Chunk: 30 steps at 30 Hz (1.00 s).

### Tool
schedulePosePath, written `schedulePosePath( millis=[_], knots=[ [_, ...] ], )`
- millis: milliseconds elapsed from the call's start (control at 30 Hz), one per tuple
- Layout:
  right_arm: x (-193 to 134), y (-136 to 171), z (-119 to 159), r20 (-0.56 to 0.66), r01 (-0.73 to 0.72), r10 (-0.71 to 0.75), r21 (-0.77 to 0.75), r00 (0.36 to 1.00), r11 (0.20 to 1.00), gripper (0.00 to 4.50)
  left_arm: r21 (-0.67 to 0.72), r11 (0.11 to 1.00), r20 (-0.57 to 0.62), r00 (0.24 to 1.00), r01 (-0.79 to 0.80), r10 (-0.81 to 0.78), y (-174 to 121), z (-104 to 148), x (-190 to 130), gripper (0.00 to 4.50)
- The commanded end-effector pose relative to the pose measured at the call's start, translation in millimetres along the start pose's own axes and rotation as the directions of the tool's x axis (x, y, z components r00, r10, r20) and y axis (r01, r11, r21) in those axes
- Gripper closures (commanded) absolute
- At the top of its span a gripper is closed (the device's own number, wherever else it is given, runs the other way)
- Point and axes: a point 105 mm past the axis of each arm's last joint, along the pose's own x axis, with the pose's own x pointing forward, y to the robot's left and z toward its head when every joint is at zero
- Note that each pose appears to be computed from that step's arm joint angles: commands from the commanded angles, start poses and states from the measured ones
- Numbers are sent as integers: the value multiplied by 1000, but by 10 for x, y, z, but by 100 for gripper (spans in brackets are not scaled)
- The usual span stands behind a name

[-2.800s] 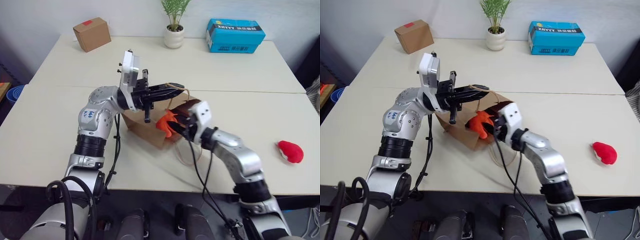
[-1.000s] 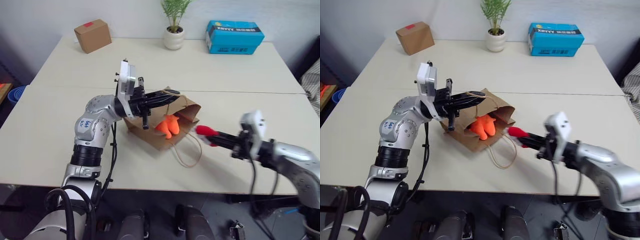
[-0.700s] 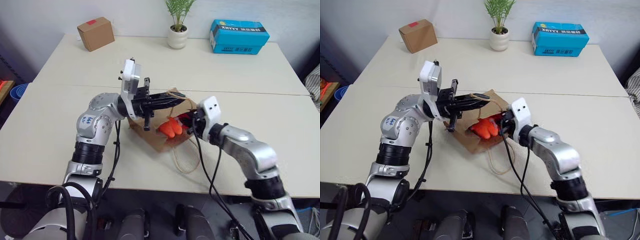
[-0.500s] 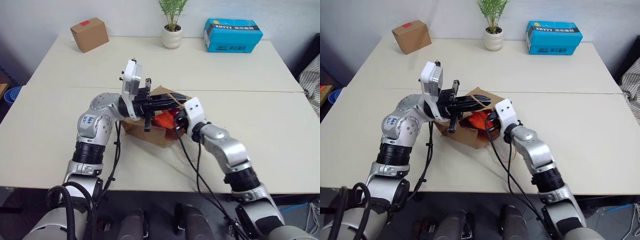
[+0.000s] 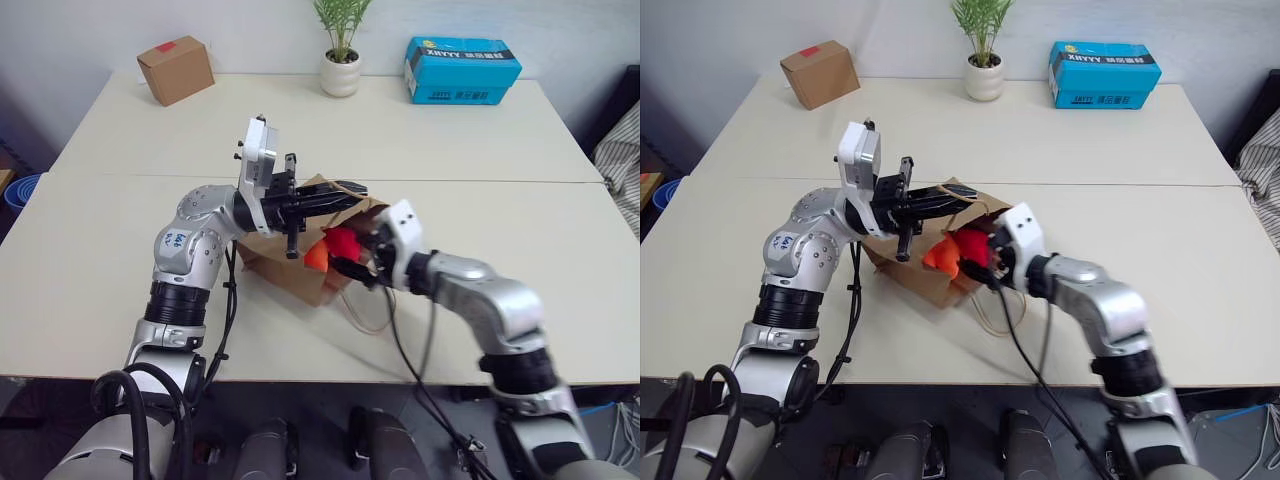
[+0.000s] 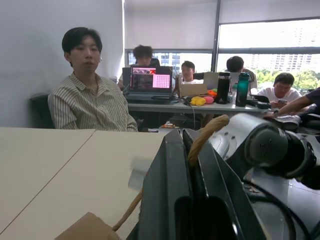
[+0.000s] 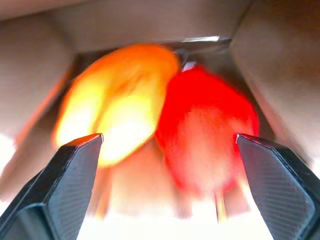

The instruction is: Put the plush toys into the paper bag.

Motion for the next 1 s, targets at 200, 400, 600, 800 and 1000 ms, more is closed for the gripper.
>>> schedulePosePath(
  millis=[200,400,600,800,1000],
  knots=[
    [-336,-229,-514,-238,63,-29,134,971,989,38,65,997,31,998,44,-46,-91,131,68,450],
    [-189,10,-560,-259,-33,95,235,961,972,167,69,997,19,999,36,-37,-88,115,61,450],
    [-343,238,-380,-131,-169,253,453,959,875,374,75,997,11,1000,18,-19,-79,112,26,450],
    [-706,332,81,139,-350,325,477,936,806,447,85,996,38,999,2,-5,-6,160,33,450],
    [-1073,259,692,393,-419,273,357,878,834,447,116,992,100,995,-41,29,163,284,66,450]
  ],
)
